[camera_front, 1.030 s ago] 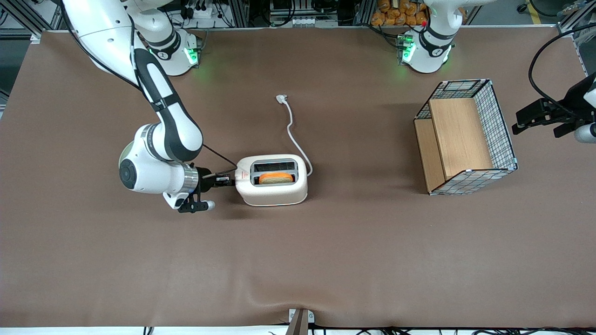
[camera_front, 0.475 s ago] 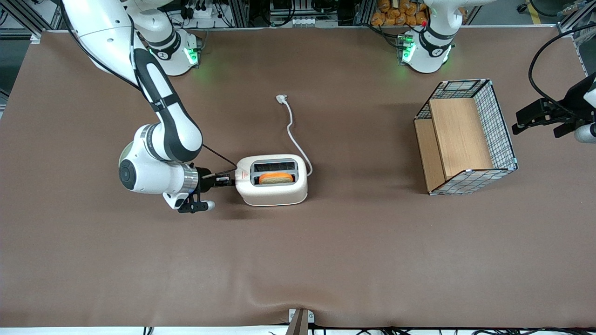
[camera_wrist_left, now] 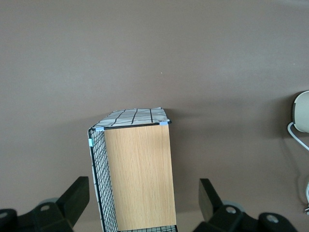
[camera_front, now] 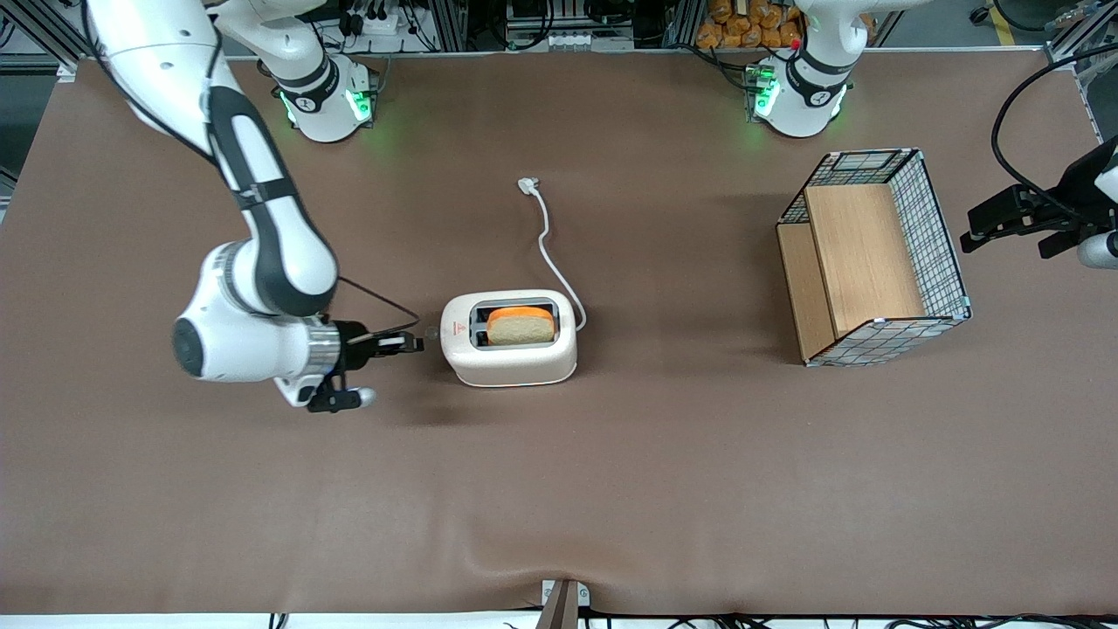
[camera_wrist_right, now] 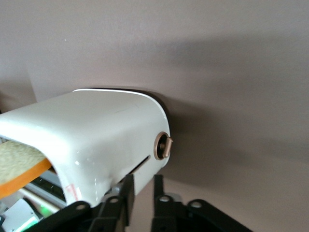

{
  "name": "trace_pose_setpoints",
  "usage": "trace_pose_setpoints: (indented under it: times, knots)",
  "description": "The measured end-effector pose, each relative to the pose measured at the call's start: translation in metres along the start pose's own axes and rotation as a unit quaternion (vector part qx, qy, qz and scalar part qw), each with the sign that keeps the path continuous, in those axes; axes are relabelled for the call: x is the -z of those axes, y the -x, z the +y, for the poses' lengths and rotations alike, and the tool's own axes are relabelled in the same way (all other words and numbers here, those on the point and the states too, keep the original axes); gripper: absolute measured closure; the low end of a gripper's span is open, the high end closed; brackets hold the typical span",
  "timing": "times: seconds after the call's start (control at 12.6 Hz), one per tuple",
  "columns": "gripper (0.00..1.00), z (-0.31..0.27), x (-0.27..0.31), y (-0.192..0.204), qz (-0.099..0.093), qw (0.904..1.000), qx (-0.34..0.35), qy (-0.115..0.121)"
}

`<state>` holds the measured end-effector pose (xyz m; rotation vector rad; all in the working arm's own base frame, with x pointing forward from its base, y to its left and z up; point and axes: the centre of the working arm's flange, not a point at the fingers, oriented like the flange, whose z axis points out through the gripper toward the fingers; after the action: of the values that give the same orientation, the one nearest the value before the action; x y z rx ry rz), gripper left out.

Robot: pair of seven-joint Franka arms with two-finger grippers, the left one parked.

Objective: Press toaster button with right arm

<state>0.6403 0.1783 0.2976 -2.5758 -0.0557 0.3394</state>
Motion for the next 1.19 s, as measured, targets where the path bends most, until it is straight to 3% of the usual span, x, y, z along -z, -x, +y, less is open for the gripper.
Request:
trace_pose_setpoints:
  times: [0.24, 0.48, 0.63, 0.79, 1.19]
  knots:
    - [0.33, -0.004, 0.020, -0.004, 0.002, 0.9999, 0.004, 0.017]
    - [0.01, -0.011, 0.038, -0.008, 0.009, 0.9971, 0.032, 0.069]
    - [0.00, -0.020, 0.061, -0.010, 0.007, 0.9918, 0.057, 0.114]
    - [0.00, -0.026, 0.088, -0.013, 0.020, 0.9871, 0.071, 0.142]
    - [0.00, -0.002, 0.158, -0.010, 0.029, 0.9883, 0.052, 0.140]
